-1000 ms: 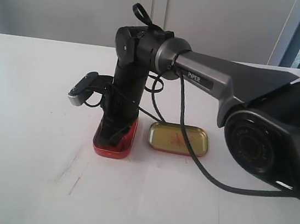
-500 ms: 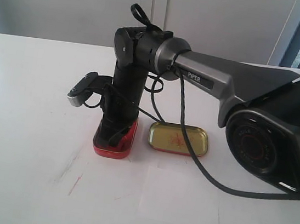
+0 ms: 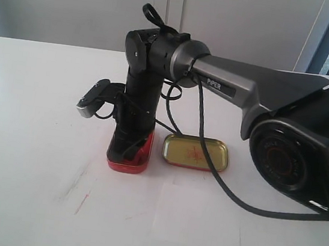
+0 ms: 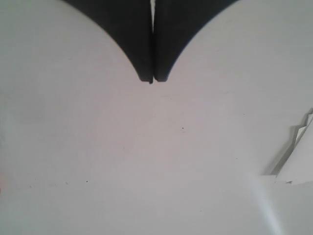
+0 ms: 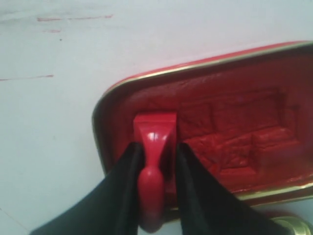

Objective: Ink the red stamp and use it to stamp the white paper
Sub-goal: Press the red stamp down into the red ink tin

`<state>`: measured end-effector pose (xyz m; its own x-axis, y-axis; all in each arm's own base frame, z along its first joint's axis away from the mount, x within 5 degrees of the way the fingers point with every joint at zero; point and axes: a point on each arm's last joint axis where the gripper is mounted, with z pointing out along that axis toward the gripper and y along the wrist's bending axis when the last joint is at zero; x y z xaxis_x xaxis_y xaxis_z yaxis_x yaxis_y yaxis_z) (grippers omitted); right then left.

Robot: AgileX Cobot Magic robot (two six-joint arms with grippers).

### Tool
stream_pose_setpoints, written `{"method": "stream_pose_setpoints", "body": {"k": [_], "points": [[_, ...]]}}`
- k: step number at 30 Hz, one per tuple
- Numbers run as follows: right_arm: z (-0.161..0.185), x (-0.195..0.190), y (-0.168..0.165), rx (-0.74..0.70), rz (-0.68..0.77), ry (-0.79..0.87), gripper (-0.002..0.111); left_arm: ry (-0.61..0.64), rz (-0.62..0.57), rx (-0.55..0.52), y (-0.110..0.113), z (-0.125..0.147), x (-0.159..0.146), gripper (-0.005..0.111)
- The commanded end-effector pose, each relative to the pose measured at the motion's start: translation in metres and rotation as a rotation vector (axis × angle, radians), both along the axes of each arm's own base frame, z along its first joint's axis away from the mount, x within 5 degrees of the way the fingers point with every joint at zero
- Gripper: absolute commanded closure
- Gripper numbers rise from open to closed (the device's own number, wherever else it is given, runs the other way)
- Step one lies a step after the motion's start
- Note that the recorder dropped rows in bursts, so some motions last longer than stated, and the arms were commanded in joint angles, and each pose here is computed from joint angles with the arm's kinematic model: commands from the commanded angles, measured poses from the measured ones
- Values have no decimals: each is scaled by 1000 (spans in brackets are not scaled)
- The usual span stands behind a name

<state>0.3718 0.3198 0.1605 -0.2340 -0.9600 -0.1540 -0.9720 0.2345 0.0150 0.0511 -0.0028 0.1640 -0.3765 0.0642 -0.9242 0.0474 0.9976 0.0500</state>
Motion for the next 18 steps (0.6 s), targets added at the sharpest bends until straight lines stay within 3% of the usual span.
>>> {"method": "stream_pose_setpoints", "body": {"k": [1, 18], "points": [[16, 0, -3, 13, -10, -35, 108, -6, -4, -3, 0, 1, 0, 107], [27, 0, -3, 34, -19, -55, 108, -6, -4, -3, 0, 1, 0, 107]]}}
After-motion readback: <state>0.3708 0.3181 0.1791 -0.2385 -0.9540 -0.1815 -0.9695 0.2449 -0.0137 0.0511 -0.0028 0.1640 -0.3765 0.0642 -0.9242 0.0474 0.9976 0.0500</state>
